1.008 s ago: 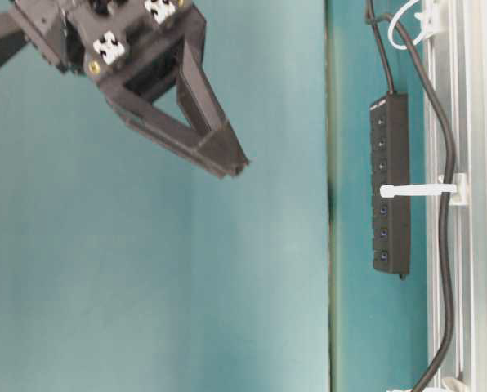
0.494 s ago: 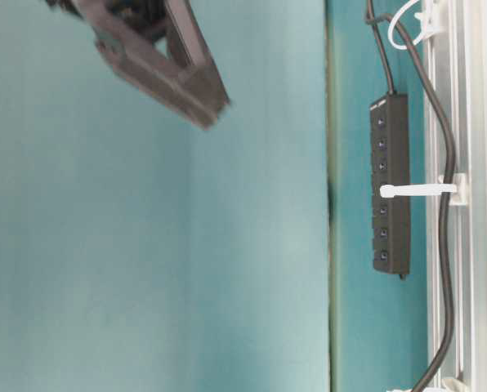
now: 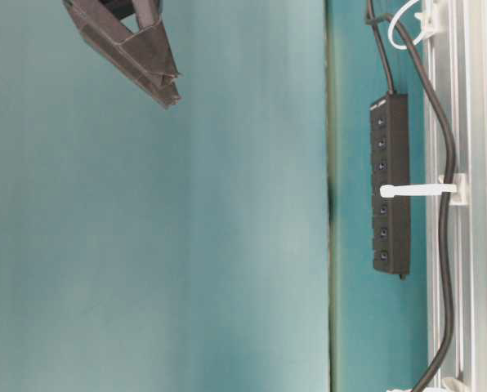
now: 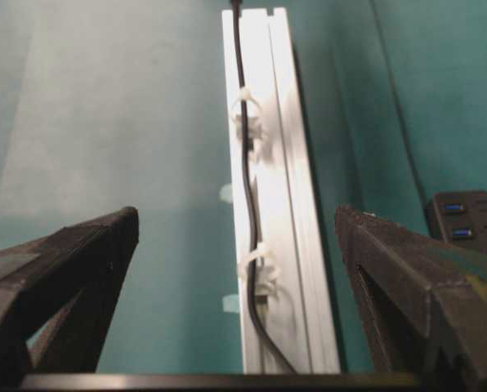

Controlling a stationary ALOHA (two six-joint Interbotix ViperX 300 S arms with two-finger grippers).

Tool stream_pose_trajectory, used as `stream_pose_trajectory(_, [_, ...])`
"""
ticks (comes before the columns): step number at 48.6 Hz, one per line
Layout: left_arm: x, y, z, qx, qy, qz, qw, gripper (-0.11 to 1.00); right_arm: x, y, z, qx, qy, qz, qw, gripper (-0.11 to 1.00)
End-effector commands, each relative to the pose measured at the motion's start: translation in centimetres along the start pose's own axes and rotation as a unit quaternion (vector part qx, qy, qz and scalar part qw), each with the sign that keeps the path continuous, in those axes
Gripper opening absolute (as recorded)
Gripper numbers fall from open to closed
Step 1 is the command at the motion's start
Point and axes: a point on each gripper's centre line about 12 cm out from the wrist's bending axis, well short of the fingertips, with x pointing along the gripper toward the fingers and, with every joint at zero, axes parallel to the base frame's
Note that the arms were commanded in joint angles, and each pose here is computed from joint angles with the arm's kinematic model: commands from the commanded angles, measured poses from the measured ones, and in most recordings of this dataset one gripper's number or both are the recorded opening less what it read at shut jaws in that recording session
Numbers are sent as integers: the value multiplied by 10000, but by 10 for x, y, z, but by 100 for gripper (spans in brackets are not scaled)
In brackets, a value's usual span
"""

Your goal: Pass the USB cable through three rings with both arms.

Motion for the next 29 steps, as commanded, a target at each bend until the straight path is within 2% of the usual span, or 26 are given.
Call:
stream_pose_trajectory(1, [0, -1, 11, -4, -153, -13, 9999, 24, -3, 1, 8, 32, -152, 23, 9999, 72])
stream_pose_trajectory(29, [0, -1, 10, 0, -137, -18, 9999, 24, -3, 1, 7, 40, -137, 22, 9999, 71])
